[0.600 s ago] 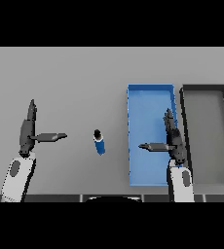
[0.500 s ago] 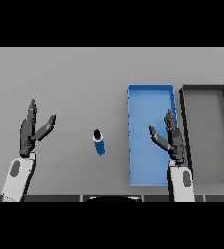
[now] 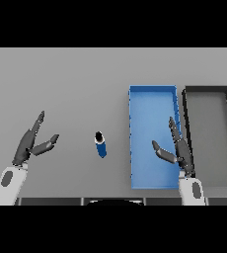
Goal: Pick up the blue pipe and place it into the blue bin.
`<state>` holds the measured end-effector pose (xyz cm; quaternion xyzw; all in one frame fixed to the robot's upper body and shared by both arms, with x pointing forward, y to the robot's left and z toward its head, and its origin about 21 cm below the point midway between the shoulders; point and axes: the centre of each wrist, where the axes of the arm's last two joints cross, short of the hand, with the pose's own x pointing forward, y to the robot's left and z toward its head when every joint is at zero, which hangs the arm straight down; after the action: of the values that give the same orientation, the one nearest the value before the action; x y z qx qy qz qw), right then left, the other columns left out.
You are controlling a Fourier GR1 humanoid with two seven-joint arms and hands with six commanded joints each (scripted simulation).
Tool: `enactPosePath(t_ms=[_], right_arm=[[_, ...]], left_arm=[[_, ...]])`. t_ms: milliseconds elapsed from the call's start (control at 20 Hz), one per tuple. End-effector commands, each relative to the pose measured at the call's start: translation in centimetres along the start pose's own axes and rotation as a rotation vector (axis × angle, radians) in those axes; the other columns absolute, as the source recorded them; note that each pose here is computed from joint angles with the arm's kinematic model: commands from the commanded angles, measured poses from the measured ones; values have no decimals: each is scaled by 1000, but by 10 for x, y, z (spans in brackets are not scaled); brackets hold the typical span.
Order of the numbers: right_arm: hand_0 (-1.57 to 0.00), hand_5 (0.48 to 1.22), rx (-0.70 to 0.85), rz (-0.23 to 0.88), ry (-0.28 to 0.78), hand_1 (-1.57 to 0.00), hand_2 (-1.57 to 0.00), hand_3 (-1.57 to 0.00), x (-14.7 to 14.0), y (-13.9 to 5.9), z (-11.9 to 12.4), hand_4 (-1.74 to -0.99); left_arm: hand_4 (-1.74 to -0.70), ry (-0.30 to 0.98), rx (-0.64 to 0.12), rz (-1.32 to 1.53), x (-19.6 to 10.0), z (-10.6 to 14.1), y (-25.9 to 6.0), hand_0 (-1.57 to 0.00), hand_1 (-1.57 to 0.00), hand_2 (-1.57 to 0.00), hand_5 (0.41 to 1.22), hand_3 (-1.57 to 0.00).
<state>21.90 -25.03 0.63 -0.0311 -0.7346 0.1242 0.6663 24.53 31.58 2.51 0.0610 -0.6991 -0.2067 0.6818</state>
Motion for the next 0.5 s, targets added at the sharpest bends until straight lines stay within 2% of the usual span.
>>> enactPosePath(t_ms=[0,150,450], right_arm=[[1,595,-1,14,15,1,1,1,1,-2,0,-1230],[1,589,4,18,19,1,1,1,6,-2,0,-1218],[1,603,24,29,-25,1,1,1,7,-2,-5,-1225]], left_arm=[[-1007,-8,-13,2,1,3,1,1,1,1,587,1],[-1023,-34,-80,39,3,4,1,1,1,1,594,1],[-1040,-11,-313,6,18,9,-20,1,1,1,532,1]])
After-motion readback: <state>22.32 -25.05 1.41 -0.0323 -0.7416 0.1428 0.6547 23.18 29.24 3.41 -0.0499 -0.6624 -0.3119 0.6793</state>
